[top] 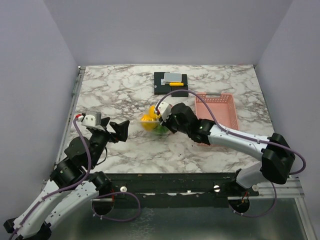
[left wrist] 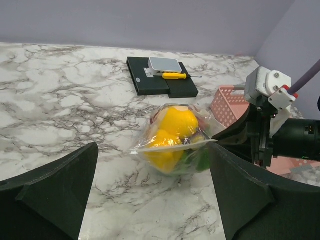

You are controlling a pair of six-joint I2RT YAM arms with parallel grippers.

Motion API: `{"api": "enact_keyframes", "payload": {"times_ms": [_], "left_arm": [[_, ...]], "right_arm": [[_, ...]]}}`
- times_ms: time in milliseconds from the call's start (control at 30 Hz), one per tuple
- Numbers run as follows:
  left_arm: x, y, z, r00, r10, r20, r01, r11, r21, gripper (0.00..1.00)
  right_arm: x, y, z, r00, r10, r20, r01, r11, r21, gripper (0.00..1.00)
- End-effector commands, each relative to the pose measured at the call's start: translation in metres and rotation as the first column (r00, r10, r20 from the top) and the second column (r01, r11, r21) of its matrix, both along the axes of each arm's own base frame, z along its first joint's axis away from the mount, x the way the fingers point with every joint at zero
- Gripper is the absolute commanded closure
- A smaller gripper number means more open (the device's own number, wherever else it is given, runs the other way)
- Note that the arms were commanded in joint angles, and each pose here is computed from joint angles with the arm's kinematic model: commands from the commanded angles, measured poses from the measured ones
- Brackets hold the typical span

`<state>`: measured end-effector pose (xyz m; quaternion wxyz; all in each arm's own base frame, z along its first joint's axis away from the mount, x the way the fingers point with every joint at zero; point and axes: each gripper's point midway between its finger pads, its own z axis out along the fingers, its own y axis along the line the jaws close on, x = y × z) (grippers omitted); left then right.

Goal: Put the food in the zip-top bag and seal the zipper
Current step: Place the zipper food storage bag at the center of the board, then reset both arms

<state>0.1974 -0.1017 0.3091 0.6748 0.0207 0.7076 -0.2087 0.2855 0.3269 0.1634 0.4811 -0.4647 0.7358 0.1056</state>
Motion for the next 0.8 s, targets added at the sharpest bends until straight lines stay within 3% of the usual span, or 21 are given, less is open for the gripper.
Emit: {"api": "enact_keyframes", "payload": {"times_ms": [0,233,333,467,767], "left_arm": [[0.003,-0.012,-0.012,0.999,-0.042,-0.032,0.043,0.998,0.046,0.08],[0.008,-0.031,-0.028,0.991,-0.102,-0.091,0.111,0.989,0.094,0.08],[0.01,-0.038,-0.034,0.985,-0.123,-0.119,0.137,0.984,0.115,0.01],[0.012,-0.046,-0.044,0.978,-0.143,-0.154,0.164,0.978,0.132,0.01],[0.014,-0.057,-0.053,0.966,-0.168,-0.198,0.197,0.971,0.138,0.01]], "right_arm": [[-0.022,-0.003,-0.003,0.995,0.013,-0.094,-0.006,0.997,0.074,0.75],[-0.042,-0.023,0.017,0.992,-0.022,-0.122,0.042,0.986,0.16,0.54],[-0.048,-0.041,0.028,0.992,-0.064,-0.113,0.085,0.978,0.19,0.45],[-0.059,-0.066,0.046,0.988,-0.123,-0.093,0.143,0.955,0.258,0.34],[-0.063,-0.136,0.054,0.899,-0.417,-0.133,0.437,0.836,0.331,0.25]]}}
